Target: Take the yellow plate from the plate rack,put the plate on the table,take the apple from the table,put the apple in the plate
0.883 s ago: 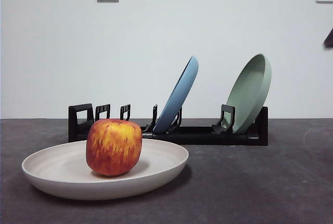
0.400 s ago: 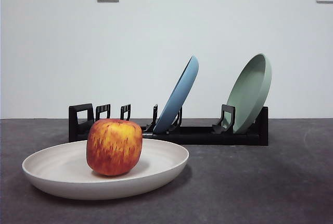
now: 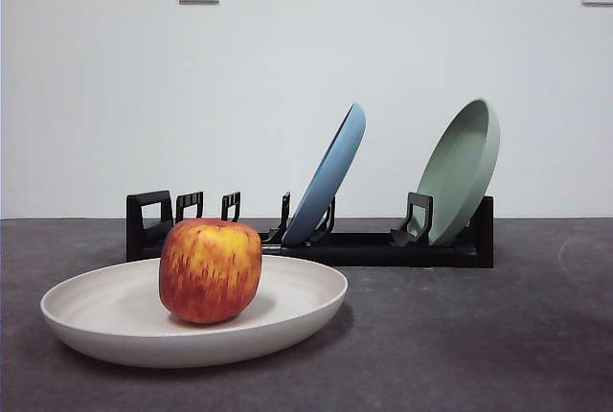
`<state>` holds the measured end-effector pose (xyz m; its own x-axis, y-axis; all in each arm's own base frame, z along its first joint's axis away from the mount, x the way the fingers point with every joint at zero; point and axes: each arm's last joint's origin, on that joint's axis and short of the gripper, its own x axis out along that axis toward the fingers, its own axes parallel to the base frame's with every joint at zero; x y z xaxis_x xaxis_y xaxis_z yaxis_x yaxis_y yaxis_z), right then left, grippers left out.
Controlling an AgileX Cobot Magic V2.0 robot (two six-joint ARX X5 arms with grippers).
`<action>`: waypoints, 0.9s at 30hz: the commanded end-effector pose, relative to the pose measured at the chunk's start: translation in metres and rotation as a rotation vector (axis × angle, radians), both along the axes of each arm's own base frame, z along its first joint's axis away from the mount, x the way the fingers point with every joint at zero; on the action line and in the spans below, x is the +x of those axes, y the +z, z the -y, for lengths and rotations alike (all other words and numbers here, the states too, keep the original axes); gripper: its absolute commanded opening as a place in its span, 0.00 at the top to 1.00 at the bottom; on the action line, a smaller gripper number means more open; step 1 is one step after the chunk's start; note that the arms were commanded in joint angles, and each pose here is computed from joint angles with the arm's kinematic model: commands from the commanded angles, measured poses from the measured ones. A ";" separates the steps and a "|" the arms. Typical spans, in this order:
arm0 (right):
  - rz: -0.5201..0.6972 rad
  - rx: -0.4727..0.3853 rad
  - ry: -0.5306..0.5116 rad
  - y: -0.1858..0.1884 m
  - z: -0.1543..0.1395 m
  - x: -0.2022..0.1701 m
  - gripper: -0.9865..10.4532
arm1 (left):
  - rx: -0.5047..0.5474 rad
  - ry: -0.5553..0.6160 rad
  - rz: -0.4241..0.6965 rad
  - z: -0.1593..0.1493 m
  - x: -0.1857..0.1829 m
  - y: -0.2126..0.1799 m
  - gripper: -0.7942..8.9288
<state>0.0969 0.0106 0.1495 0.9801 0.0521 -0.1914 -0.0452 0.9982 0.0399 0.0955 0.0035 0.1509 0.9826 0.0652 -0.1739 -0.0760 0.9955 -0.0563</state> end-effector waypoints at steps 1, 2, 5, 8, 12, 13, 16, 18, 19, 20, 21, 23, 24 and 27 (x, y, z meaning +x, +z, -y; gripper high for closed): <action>-0.010 0.010 -0.002 -0.003 0.000 0.000 0.92 | -0.006 0.007 -0.004 0.000 0.000 -0.004 0.92; -0.010 0.010 -0.003 -0.003 0.000 0.000 0.92 | -0.006 0.007 -0.004 0.000 0.000 -0.004 0.92; -0.008 0.009 -0.009 -0.003 0.000 0.000 0.92 | -0.006 0.007 -0.004 0.000 0.000 -0.004 0.92; -0.008 0.009 -0.009 -0.003 0.000 0.000 0.92 | -0.006 0.007 -0.004 0.000 0.000 -0.004 0.92; -0.008 0.009 -0.009 -0.003 0.000 0.000 0.92 | -0.006 0.007 -0.004 0.000 0.000 -0.004 0.92; -0.008 0.009 -0.009 -0.003 0.000 0.000 0.92 | -0.006 0.007 -0.004 0.000 0.000 -0.004 0.92; -0.008 0.008 -0.009 -0.003 0.000 0.000 0.92 | -0.006 0.007 -0.004 0.000 0.000 -0.004 0.92; -0.008 0.009 -0.009 -0.003 0.000 0.000 0.92 | -0.006 0.007 -0.004 0.000 0.000 -0.004 0.92; -0.008 0.009 -0.009 -0.003 0.000 0.000 0.92 | -0.006 0.007 -0.004 0.000 0.000 -0.004 0.92; -0.008 0.009 -0.009 -0.003 0.000 0.000 0.92 | -0.006 0.007 -0.004 0.000 0.000 -0.004 0.92; -0.008 0.009 -0.009 -0.003 0.000 0.000 0.92 | -0.006 0.007 -0.004 0.000 0.000 -0.004 0.92; -0.008 0.009 -0.009 -0.003 0.000 0.000 0.92 | -0.006 0.007 -0.004 0.000 0.000 -0.004 0.92; -0.008 0.009 -0.009 -0.003 0.000 0.000 0.92 | -0.006 0.007 -0.004 0.000 0.000 -0.004 0.92; -0.008 0.009 -0.009 -0.003 0.000 0.000 0.92 | -0.006 0.007 -0.004 0.000 0.000 -0.004 0.92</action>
<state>0.0969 0.0106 0.1496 0.9804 0.0502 -0.1903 -0.0433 0.9982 0.0404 0.0955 0.0035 0.1509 0.9826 0.0652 -0.1739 -0.0761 0.9955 -0.0567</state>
